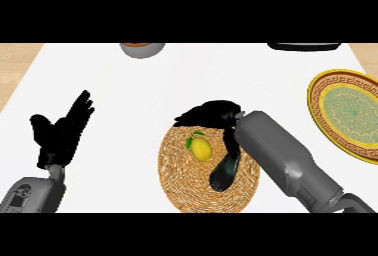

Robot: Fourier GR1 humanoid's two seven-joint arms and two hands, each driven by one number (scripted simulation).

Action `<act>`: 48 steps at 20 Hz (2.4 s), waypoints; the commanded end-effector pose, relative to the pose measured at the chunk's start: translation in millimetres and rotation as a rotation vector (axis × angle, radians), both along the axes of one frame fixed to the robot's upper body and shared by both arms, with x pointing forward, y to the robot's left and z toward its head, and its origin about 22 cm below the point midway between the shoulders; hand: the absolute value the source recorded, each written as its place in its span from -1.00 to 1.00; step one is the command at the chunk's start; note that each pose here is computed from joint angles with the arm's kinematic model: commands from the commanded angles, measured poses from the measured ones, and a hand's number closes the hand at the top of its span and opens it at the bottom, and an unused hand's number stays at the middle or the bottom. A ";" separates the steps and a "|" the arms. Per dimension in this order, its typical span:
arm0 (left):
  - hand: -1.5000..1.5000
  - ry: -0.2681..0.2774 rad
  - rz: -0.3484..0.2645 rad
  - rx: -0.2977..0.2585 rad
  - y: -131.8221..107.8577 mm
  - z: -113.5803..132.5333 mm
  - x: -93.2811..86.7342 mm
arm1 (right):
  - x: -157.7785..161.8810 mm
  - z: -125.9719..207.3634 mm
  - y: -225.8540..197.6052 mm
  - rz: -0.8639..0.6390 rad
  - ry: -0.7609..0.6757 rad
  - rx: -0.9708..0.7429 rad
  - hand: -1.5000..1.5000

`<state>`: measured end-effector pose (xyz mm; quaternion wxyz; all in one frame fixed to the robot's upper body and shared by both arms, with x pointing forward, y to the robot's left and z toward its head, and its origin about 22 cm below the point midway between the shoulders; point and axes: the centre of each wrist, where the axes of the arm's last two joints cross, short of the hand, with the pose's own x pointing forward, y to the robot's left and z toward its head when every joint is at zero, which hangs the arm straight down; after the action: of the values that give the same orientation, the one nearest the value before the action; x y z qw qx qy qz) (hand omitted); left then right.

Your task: Pick the lemon from the placemat and place it in the plate

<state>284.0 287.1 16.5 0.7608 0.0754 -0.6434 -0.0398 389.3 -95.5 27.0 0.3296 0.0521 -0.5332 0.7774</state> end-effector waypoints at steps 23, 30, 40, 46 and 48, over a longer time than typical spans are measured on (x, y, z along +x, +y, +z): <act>0.00 -0.021 0.011 0.032 13.8 8.1 0.1 | -33.5 -58.6 20.5 0.165 -0.009 -0.077 1.00; 0.00 -0.012 0.012 0.002 -2.9 4.8 -3.2 | -30.5 -34.9 33.9 0.084 -0.135 0.064 1.00; 0.00 0.032 0.096 0.008 24.7 -8.9 -18.9 | -0.2 -8.3 -100.2 -0.899 -0.367 0.243 1.00; 0.00 0.042 0.106 0.005 22.2 -4.4 -18.0 | -6.2 42.8 -121.4 -1.115 -0.725 0.433 1.00; 0.00 0.022 0.074 0.020 15.9 -2.1 -15.9 | -8.6 61.0 -130.7 -1.221 -0.786 0.459 1.00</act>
<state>267.4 305.3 12.7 0.7695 0.1082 -0.6293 -0.0086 384.4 -205.0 54.7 0.4780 -0.3916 -0.6885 0.3798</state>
